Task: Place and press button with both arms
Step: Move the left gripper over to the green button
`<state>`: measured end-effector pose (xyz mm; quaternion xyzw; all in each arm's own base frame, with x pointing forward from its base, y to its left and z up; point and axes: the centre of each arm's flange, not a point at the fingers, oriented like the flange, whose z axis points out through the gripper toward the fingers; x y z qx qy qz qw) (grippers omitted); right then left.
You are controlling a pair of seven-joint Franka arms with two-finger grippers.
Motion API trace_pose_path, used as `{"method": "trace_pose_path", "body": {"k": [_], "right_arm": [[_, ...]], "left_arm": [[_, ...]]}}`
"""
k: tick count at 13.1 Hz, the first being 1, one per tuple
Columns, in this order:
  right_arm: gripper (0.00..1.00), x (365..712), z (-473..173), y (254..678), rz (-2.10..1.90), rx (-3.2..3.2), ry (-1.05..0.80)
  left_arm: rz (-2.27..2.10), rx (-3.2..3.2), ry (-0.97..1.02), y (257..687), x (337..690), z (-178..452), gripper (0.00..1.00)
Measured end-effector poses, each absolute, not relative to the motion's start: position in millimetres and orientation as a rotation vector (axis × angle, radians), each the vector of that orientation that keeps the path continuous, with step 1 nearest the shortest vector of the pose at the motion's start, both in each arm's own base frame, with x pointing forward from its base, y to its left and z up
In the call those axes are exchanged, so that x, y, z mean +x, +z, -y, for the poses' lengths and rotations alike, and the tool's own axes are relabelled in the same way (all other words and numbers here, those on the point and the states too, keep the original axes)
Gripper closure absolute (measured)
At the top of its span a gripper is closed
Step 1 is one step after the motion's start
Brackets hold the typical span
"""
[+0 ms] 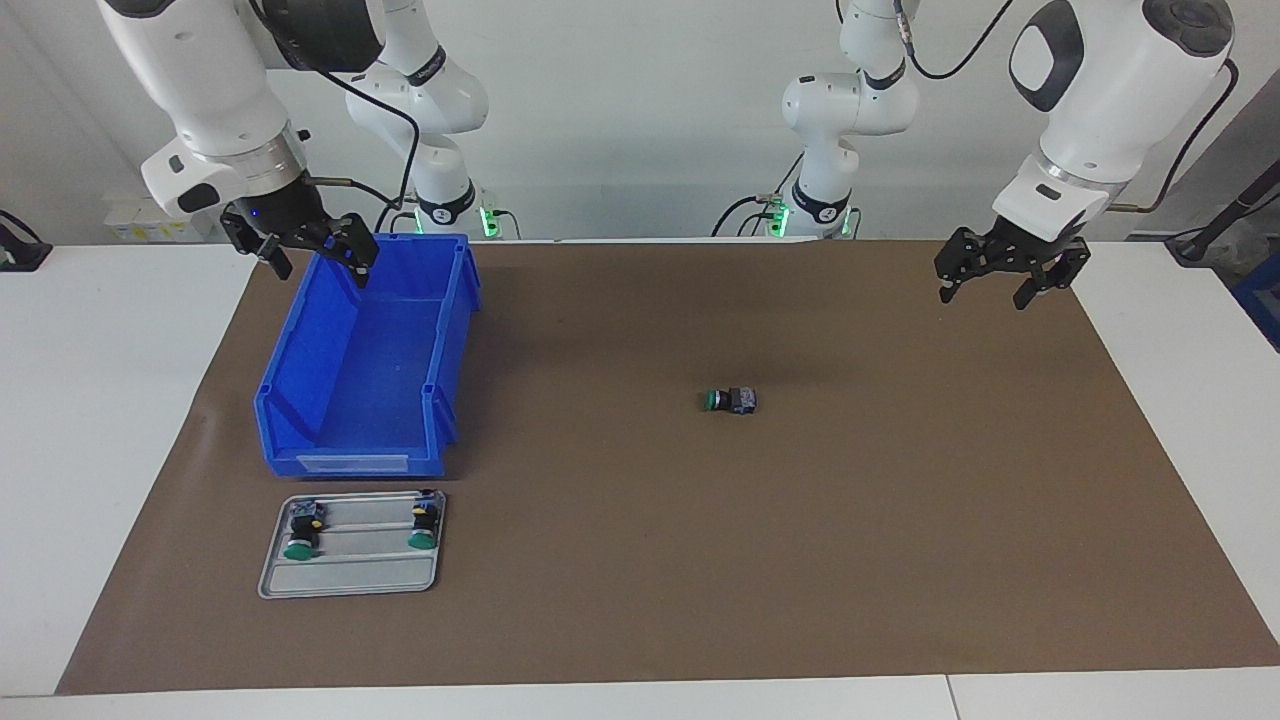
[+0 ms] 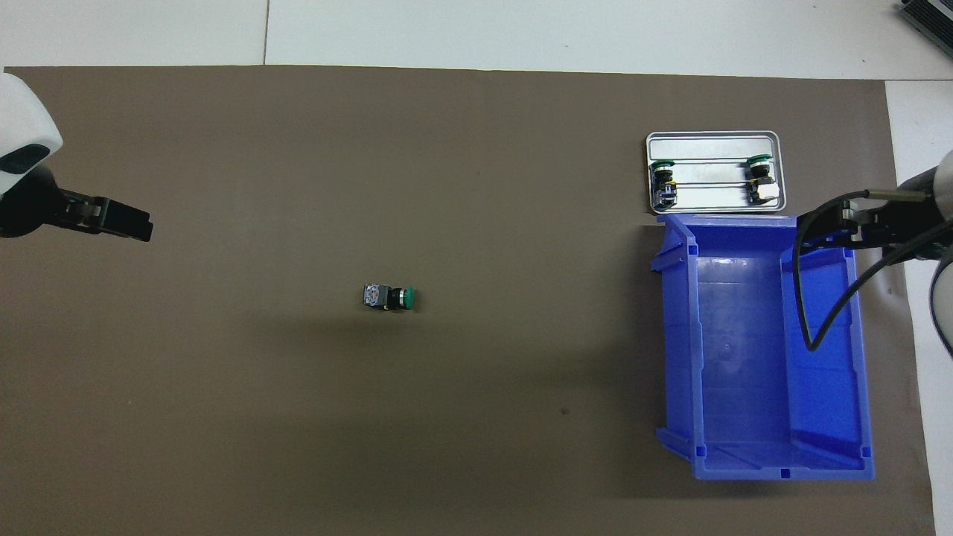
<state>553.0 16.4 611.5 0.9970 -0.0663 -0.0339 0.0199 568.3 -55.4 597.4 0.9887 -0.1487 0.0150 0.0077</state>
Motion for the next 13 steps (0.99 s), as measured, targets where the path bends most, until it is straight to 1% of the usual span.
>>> {"method": "trace_pose_path", "body": {"k": [2, 5, 10, 13], "right_arm": [[0.0, 550, -18, 608, 0.196, 3.092, -0.12], [0.0, 549, -19, 607, 0.194, 3.092, -0.121], [0.0, 545, -22, 607, 0.187, 3.099, -0.112], [0.0, 542, -22, 607, 0.187, 3.1, -0.099]], "left_arm": [[0.722, 3.044, 0.084, 587, 566, 74, 0.01], [1.1, 2.935, 0.121, 562, 551, 97, 0.01], [1.332, 2.839, 0.155, 555, 532, 138, 0.0], [1.445, 2.777, 0.193, 539, 521, 169, 0.03]]}}
